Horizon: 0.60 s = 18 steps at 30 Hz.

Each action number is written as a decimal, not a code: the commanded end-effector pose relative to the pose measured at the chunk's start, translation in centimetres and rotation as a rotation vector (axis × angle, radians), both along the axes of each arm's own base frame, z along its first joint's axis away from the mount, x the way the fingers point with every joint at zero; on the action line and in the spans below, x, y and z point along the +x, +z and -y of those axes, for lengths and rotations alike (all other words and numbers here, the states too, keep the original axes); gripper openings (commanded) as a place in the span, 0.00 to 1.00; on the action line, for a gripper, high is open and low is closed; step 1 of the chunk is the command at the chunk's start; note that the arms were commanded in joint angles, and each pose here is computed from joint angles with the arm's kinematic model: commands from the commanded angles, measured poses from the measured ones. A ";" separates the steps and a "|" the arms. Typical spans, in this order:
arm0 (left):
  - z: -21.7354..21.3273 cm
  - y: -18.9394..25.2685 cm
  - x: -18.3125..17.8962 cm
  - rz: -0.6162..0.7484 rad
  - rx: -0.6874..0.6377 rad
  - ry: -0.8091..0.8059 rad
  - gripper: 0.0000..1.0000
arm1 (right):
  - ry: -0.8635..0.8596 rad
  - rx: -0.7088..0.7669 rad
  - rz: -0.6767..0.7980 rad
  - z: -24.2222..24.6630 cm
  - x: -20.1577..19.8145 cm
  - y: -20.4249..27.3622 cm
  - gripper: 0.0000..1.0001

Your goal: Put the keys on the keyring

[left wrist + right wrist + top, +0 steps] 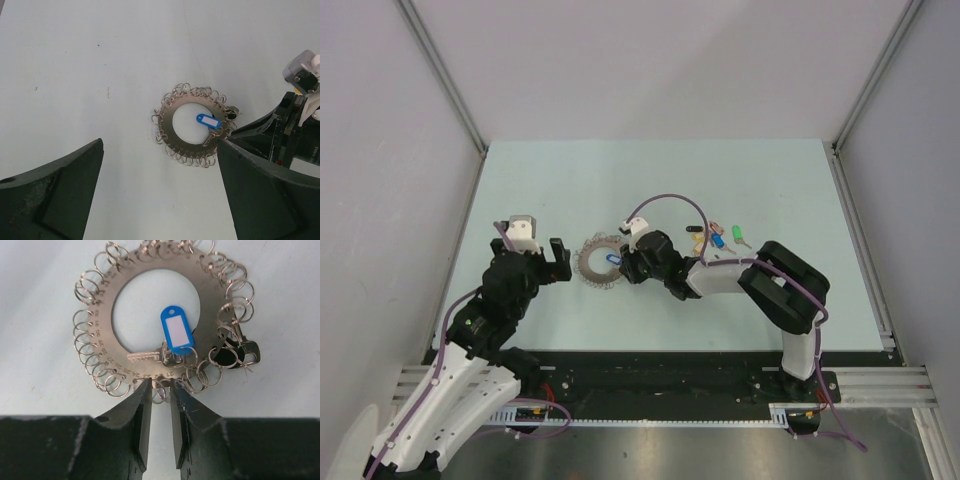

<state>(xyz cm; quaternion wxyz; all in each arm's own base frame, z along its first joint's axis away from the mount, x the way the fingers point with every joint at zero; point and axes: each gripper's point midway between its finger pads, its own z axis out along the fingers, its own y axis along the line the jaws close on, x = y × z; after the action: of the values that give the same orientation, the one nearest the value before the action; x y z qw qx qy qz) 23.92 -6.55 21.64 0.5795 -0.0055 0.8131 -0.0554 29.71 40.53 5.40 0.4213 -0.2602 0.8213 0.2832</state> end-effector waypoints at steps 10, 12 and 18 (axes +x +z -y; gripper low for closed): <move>0.1 0.5 0.4 0.030 0.013 -0.016 1.00 | 0.027 -0.003 -0.032 -0.6 -0.1 -2.5 0.30; 0.1 0.5 0.4 0.032 0.013 -0.015 1.00 | 0.023 -0.011 -0.028 -0.4 0.0 -2.6 0.27; 0.1 0.4 0.4 0.028 0.016 -0.014 1.00 | 0.051 0.007 -0.022 -0.8 -0.2 -2.0 0.19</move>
<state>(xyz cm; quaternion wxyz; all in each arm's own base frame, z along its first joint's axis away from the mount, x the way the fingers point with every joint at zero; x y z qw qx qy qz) 23.92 -6.53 21.41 0.5779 -0.0017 0.8144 -0.0524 29.17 40.78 2.91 0.3955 -0.2697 0.8286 0.2905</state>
